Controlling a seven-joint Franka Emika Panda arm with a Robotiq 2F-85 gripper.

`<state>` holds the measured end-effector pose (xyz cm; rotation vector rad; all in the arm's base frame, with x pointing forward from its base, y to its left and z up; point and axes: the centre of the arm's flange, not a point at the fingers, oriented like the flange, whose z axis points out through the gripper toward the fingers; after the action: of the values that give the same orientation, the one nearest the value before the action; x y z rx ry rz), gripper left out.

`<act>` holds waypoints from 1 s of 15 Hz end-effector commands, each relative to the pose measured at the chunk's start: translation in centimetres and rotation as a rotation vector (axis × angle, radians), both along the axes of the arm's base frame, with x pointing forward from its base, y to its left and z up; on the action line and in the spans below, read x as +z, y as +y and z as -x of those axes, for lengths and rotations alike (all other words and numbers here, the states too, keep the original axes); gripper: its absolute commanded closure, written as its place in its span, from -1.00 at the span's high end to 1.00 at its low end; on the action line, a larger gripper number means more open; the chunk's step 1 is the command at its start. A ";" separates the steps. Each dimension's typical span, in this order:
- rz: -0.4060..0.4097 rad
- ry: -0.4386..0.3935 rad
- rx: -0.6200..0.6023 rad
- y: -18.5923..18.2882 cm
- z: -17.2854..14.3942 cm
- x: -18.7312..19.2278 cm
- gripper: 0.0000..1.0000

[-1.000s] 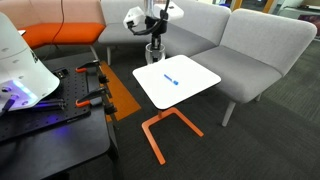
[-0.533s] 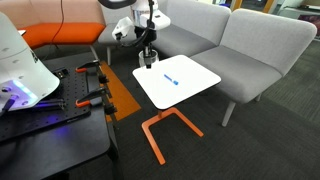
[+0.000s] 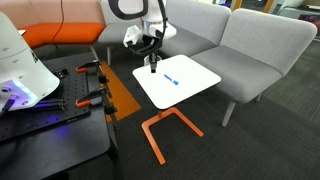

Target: Pick the cup and move it down on the table

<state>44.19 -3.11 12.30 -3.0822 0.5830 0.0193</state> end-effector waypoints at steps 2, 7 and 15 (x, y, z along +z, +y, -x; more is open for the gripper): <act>-0.015 0.009 -0.003 0.1 -1.9 -1.8 -0.95; -0.028 0.009 -0.012 0.2 -2.5 -3.0 -0.29; -0.055 -0.035 0.085 -0.3 -1.9 6.2 0.79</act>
<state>47.57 -3.44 13.36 -3.0749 0.5481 -0.0451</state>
